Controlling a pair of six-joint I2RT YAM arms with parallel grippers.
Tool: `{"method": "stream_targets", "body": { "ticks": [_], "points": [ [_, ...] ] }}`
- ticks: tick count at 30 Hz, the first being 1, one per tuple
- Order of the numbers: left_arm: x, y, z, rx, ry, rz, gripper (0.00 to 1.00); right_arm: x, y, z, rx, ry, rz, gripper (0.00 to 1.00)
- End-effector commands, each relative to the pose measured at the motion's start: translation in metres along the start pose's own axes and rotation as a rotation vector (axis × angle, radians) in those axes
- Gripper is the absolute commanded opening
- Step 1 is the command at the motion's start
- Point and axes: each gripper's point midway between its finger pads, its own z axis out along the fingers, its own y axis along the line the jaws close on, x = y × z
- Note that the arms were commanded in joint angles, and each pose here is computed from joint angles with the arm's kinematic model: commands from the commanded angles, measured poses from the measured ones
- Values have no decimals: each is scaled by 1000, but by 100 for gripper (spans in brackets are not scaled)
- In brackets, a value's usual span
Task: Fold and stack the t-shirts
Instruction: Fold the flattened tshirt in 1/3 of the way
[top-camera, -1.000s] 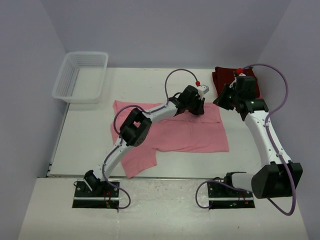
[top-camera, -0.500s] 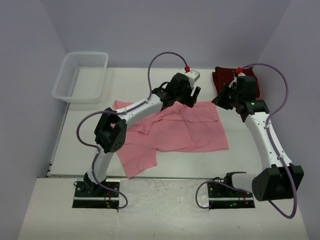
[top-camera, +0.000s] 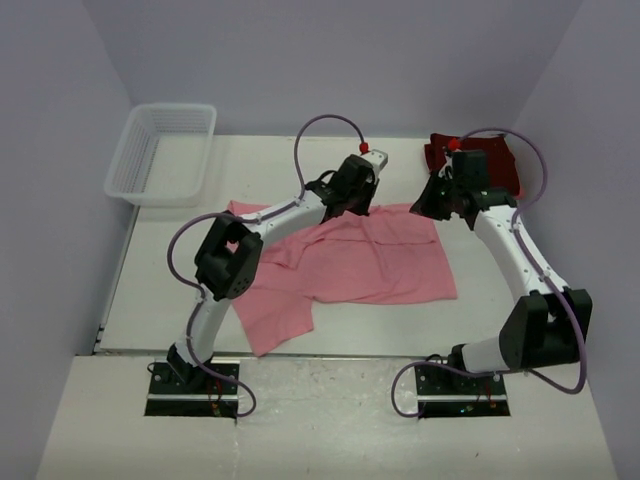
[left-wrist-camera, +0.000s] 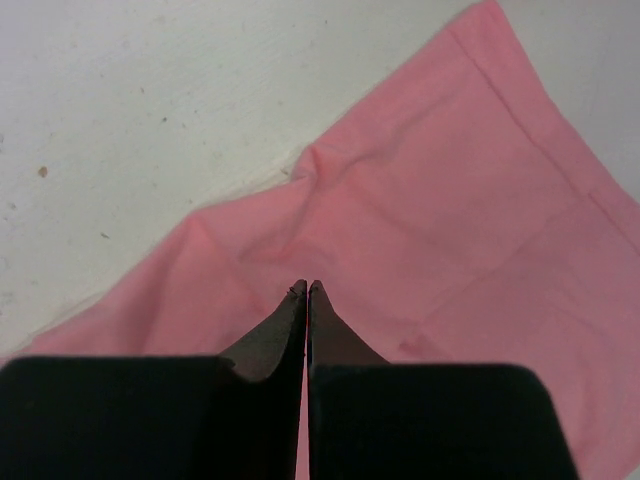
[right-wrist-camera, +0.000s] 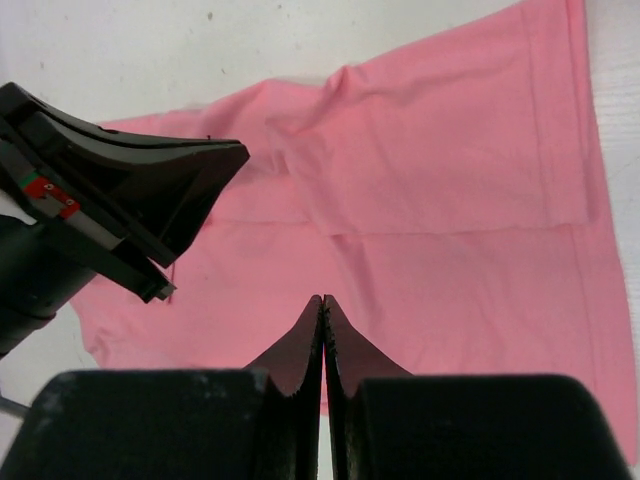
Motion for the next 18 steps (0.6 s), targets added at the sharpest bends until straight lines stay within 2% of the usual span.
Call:
{"method": "stream_targets", "body": {
  "ticks": [1, 7, 18],
  "points": [
    [-19, 8, -17, 36, -62, -44, 0, -7, 14, 9, -22, 1, -43, 0],
    [-4, -15, -6, 202, -24, -33, 0, -6, 17, 15, 4, 5, -54, 0],
    [34, -27, 36, 291, 57, -86, 0, -5, 8, 8, 53, -14, -62, 0]
  ]
}}
